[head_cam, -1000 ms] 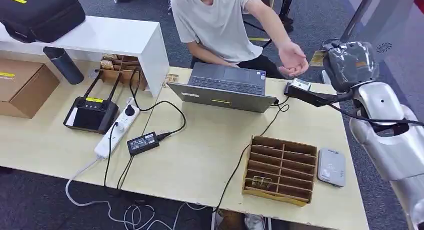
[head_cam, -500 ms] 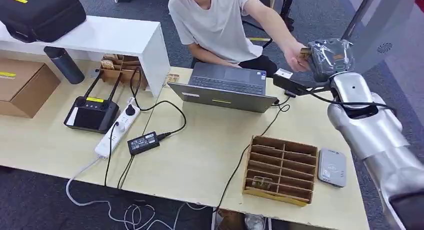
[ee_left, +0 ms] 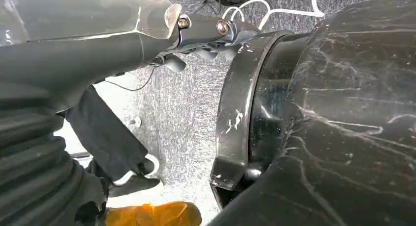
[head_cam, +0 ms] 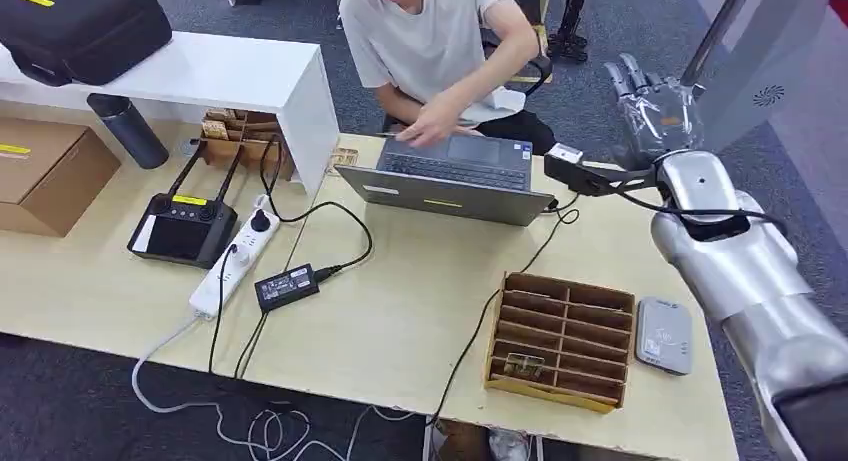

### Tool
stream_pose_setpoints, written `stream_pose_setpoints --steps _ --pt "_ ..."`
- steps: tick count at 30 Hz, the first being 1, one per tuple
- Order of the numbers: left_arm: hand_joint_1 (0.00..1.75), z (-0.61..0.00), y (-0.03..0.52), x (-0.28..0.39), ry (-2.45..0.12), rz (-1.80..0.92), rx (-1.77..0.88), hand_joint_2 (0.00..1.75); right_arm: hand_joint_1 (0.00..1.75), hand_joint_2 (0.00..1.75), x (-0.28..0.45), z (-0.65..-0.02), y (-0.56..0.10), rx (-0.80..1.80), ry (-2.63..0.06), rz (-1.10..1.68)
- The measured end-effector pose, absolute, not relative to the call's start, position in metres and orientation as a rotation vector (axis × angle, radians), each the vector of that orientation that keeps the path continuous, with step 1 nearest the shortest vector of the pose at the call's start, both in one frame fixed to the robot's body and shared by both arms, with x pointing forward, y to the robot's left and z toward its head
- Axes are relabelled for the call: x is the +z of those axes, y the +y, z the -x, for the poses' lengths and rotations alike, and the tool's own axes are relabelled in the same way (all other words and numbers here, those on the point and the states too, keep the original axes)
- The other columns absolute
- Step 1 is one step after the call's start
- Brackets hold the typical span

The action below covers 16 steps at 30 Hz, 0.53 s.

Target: Pass the card to the sensor for recognition and then transmit it.

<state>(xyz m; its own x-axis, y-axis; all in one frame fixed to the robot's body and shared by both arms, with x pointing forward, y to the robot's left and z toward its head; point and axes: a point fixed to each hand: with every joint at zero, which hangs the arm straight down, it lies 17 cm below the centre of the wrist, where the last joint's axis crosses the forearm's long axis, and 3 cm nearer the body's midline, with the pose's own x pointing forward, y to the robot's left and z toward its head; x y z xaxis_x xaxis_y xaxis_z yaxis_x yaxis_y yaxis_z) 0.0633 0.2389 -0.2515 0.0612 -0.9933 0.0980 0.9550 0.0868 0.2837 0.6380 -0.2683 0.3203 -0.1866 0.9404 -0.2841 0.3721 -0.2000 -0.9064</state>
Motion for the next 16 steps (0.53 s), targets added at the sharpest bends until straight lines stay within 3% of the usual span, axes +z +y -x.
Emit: stream_pose_setpoints --steps 10,11,16 --pt "0.00 -0.058 0.240 -0.250 -0.331 -0.205 -1.401 1.75 0.00 1.75 0.313 -0.598 -0.253 1.294 -1.718 1.406" --pt "0.00 -0.055 0.241 -0.250 -0.322 -0.207 -1.384 1.75 0.00 0.00 0.310 -0.592 -0.252 1.290 -1.727 1.388" --pt "0.00 -0.036 0.239 -0.247 -0.282 -0.185 -1.257 1.75 0.00 0.00 0.310 -0.551 -0.242 1.217 -1.837 1.297"
